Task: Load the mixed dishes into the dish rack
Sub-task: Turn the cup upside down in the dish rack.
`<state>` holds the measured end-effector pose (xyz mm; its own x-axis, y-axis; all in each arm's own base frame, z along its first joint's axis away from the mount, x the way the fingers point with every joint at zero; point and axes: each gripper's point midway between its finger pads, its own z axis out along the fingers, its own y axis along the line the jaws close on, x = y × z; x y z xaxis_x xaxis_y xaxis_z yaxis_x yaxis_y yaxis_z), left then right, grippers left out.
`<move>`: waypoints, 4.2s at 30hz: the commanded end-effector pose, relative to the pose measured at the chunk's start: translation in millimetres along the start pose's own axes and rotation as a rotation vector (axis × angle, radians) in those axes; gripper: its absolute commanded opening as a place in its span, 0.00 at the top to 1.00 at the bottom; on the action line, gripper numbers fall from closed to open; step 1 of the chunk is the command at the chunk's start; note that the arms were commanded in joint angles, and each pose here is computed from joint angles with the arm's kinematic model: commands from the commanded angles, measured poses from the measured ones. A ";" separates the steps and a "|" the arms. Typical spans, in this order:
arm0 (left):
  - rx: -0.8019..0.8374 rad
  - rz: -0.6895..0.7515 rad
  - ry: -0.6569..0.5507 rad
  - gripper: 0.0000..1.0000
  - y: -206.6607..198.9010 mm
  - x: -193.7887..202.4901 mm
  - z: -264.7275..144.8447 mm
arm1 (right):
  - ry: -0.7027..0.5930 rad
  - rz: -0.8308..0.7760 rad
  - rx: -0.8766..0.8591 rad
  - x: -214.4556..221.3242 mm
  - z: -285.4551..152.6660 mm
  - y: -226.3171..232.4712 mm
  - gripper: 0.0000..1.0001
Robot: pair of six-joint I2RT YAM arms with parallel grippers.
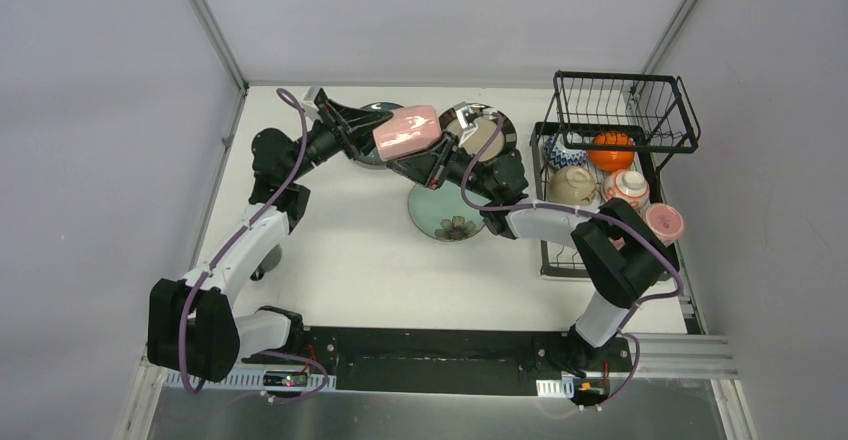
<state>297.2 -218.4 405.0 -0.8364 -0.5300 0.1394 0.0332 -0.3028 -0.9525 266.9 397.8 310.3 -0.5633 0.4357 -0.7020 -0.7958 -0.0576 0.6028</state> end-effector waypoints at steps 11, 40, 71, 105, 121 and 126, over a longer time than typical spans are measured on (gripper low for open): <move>-0.170 0.235 -0.106 0.09 29.9 -26.5 -44.1 | -0.195 -0.057 0.180 -57.1 -26.9 -3.2 1.00; -0.927 0.952 -0.146 0.01 116.8 -107.3 -135.0 | -0.118 -0.048 1.406 -41.7 -270.7 -27.7 1.00; -0.888 0.933 -0.048 0.01 121.1 -86.6 -129.9 | -0.287 -0.169 2.003 -60.3 -432.2 -96.8 1.00; -0.999 0.946 -0.139 0.01 120.4 -100.3 -146.2 | -0.371 0.025 2.121 -49.5 -481.4 -133.8 0.65; -1.172 0.842 -0.327 0.01 132.4 -125.1 -173.0 | -0.336 0.140 2.058 -44.8 -462.4 -100.8 0.30; -1.269 0.774 -0.467 0.01 134.9 -139.9 -191.0 | -0.295 0.218 1.989 -32.6 -449.0 -86.4 0.17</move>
<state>306.3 -55.6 200.1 -0.6643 -0.4195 -0.6187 -0.1609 0.8885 -0.4298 261.3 -29.7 95.9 -0.3671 0.6338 -0.6808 0.7129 0.6619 0.2318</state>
